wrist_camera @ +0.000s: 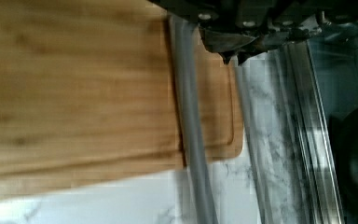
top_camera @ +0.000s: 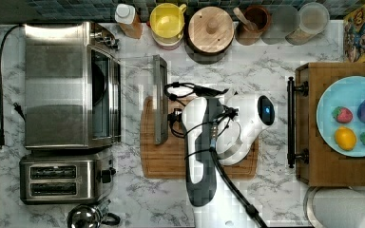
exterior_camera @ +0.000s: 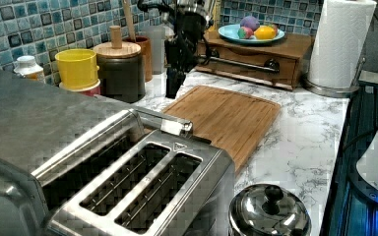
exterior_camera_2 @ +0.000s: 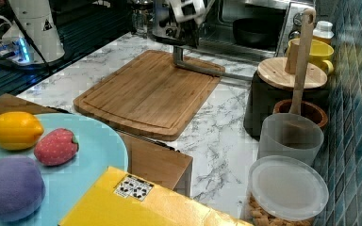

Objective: Close the oven.

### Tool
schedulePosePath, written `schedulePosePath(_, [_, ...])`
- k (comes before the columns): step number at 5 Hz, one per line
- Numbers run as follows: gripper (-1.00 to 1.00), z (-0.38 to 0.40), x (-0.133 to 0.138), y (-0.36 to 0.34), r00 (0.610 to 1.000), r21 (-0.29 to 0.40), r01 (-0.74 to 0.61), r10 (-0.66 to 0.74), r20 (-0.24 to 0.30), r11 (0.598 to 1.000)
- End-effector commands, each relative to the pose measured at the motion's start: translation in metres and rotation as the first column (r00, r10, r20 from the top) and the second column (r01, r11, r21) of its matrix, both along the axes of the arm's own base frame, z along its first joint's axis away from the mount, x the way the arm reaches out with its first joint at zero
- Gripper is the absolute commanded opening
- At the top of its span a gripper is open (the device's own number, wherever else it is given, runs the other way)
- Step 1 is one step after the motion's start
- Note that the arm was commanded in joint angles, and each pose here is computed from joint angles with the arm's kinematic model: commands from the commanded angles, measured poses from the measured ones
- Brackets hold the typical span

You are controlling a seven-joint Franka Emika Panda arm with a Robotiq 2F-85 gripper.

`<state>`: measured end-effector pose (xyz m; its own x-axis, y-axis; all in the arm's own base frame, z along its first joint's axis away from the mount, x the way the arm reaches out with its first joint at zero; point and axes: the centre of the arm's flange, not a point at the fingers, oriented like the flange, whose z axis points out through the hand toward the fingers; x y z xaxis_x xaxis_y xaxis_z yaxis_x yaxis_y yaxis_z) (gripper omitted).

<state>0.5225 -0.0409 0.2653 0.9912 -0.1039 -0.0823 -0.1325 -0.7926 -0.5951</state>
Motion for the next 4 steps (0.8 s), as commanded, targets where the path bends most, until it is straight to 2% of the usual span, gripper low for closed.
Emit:
schedulePosePath(1, [-1.0, 0.007, 0.037, -0.018, 0.966, 0.058, 0.077, -0.089, 0.243, 0.995])
schedulePosePath(2, [-1.0, -0.002, 0.04, 0.002, 0.955, 0.071, 0.031, -0.05, 0.291, 0.997])
schedulePosePath(3, [-1.0, -0.008, 0.043, 0.009, 0.945, 0.118, 0.004, -0.042, 0.324, 0.993])
schedulePosePath(4, [-1.0, -0.007, 0.05, 0.025, 0.946, 0.139, -0.036, -0.011, 0.324, 0.99])
